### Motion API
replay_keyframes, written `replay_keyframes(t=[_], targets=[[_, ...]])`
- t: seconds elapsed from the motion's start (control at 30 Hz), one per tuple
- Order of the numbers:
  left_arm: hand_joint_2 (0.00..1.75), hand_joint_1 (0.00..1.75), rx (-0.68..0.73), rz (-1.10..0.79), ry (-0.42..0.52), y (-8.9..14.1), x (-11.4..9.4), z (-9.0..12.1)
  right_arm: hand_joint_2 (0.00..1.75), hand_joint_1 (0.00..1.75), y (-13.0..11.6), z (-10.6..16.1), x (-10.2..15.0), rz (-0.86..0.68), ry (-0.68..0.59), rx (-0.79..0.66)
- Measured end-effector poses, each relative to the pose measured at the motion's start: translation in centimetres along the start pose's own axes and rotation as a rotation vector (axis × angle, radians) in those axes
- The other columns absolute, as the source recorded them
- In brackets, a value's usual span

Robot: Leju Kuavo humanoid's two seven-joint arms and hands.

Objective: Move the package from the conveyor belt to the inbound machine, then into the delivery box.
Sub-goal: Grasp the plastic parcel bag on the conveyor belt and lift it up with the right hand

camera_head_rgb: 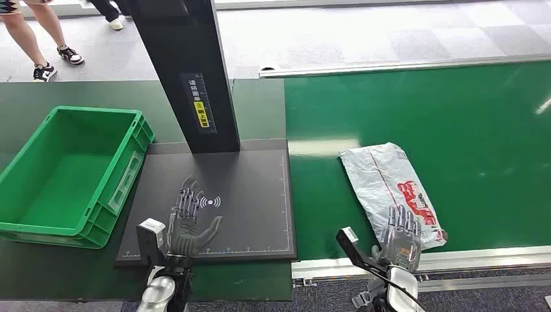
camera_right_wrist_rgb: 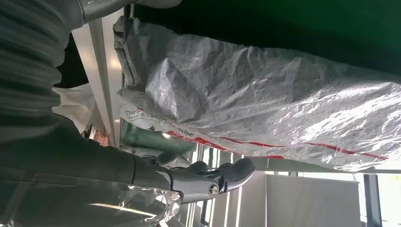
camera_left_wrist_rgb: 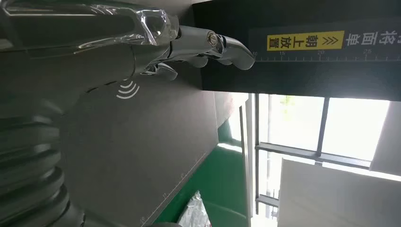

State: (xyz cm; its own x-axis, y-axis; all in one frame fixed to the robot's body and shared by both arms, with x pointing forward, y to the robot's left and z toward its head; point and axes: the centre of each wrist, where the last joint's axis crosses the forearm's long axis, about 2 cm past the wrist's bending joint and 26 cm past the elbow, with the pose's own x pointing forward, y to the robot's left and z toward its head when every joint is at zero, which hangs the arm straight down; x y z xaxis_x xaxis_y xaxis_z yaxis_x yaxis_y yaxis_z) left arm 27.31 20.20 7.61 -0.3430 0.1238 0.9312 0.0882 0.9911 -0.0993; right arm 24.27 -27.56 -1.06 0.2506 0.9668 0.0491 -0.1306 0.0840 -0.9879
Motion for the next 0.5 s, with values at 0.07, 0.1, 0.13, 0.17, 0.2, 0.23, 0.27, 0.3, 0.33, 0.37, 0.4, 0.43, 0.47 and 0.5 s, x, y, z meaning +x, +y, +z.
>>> replay_keyframes(t=[0.07,0.1,0.13,0.17,0.2,0.23,0.27,0.3,0.33,0.37,0.4,0.43,0.47,0.5], targets=[[1.75,0.0,0.001,0.0,0.001,0.01,-0.01,0.05,1.75,1.75,0.16,0.23,0.05,-0.007,0.0,0.007],[1.75,0.0,0.002,0.0,0.002,0.04,-0.02,0.11,1.75,1.75,0.29,0.44,0.1,-0.015,0.0,0.012],[1.75,0.0,0.004,-0.001,0.004,0.06,-0.03,0.18,1.75,1.75,0.41,0.63,0.14,-0.024,0.0,0.018],[1.75,0.0,0.005,-0.001,0.005,0.09,-0.03,0.27,1.75,1.75,0.49,0.78,0.19,-0.034,-0.002,0.021],[1.75,0.0,0.006,-0.002,0.007,0.12,-0.03,0.36,1.75,1.75,0.52,0.88,0.24,-0.043,-0.003,0.023],[1.75,0.0,0.008,-0.002,0.008,0.14,-0.04,0.44,1.75,1.75,0.51,0.93,0.29,-0.054,-0.004,0.023],[1.75,0.0,0.009,-0.002,0.009,0.17,-0.04,0.52,1.75,1.75,0.47,0.95,0.33,-0.064,-0.006,0.022],[1.75,0.0,0.012,-0.003,0.01,0.21,-0.03,0.57,1.75,1.75,0.41,0.94,0.37,-0.074,-0.006,0.021],[1.75,0.0,0.014,-0.004,0.009,0.26,-0.01,0.61,1.75,1.75,0.34,0.92,0.4,-0.083,-0.007,0.018],[1.75,0.0,0.016,-0.005,0.009,0.3,0.01,0.64,1.75,1.75,0.28,0.91,0.43,-0.092,-0.008,0.016],[1.75,0.0,0.018,-0.005,0.008,0.35,0.04,0.66,1.75,1.75,0.21,0.88,0.47,-0.099,-0.008,0.013],[1.75,0.0,0.02,-0.006,0.008,0.37,0.05,0.69,1.75,1.75,0.15,0.86,0.51,-0.107,-0.01,0.01],[1.75,0.0,0.021,-0.006,0.008,0.4,0.07,0.71,1.75,1.75,0.09,0.84,0.56,-0.114,-0.012,0.006],[1.75,0.0,0.022,-0.006,0.008,0.42,0.08,0.75,1.75,1.75,0.03,0.82,0.6,-0.121,-0.015,0.001]])
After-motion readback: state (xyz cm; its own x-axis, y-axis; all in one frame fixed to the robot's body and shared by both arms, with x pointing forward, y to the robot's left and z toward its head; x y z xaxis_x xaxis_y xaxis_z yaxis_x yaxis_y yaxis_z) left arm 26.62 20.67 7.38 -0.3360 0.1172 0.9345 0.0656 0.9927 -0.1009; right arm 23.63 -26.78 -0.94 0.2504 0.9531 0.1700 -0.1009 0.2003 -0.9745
